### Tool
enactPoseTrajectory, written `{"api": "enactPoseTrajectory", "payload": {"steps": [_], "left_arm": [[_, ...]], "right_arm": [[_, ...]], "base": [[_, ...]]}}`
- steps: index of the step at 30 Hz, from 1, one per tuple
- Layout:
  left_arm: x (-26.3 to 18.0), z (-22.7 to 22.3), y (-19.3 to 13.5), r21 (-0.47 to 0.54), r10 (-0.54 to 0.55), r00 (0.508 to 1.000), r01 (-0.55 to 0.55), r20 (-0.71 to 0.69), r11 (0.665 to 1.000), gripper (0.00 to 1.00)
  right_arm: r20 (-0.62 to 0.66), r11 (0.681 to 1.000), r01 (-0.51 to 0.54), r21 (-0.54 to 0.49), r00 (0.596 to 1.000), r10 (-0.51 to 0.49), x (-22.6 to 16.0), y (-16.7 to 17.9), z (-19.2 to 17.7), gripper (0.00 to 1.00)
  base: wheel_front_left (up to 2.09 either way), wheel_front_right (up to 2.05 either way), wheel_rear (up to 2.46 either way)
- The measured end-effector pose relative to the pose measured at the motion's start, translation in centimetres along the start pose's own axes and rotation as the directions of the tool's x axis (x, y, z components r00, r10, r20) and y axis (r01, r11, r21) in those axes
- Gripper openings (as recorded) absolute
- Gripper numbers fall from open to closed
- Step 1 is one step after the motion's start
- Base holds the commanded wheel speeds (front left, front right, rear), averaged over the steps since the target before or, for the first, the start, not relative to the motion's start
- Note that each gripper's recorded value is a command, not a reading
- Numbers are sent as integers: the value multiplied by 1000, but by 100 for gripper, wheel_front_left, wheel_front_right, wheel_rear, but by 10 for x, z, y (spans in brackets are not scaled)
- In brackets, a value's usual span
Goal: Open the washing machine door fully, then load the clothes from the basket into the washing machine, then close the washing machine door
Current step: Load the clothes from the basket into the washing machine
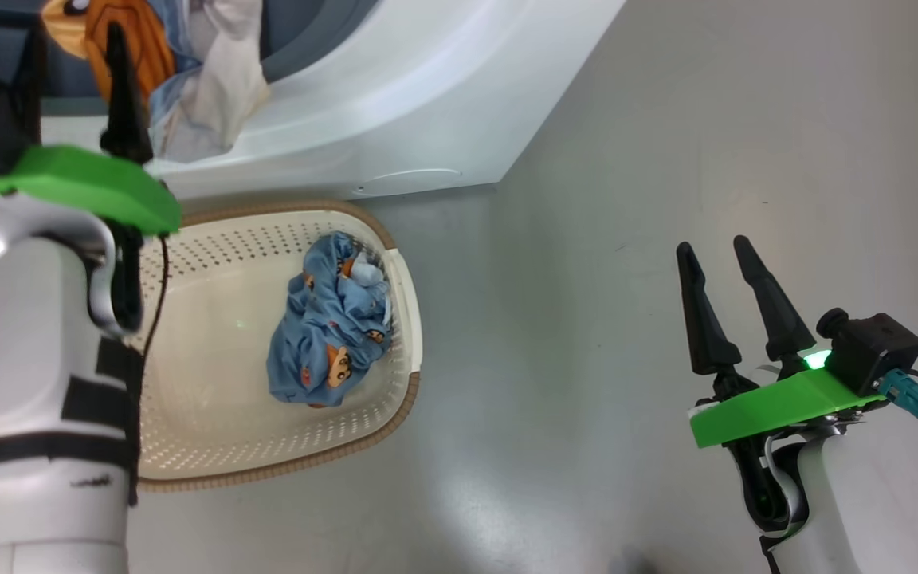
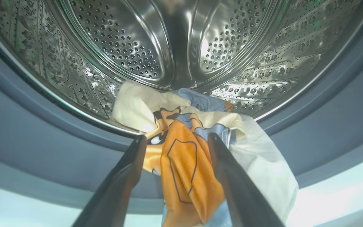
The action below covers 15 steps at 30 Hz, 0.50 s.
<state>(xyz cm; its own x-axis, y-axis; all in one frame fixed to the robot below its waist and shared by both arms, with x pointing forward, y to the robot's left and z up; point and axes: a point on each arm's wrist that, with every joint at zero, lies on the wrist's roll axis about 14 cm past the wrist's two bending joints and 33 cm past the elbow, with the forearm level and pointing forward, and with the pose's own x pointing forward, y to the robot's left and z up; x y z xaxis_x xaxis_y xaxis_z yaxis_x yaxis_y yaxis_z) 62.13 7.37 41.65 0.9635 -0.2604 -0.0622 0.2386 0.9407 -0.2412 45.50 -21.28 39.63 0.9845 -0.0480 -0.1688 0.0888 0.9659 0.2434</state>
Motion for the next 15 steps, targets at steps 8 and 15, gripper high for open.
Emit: {"api": "enactPoseTrajectory", "payload": {"steps": [8, 15], "left_arm": [[-28, -16, 9, 16, 24, 999, -23, -22, 1000, 100], [-62, -34, 16, 7, 57, 997, -57, -55, 998, 100]], "right_arm": [[-2, 1000, -4, 2, 1000, 4, 4, 1, -3, 100], [7, 1000, -9, -1, 1000, 9, 4, 2, 1, 100]], "base": [[0, 0, 0], [0, 0, 0]]}}
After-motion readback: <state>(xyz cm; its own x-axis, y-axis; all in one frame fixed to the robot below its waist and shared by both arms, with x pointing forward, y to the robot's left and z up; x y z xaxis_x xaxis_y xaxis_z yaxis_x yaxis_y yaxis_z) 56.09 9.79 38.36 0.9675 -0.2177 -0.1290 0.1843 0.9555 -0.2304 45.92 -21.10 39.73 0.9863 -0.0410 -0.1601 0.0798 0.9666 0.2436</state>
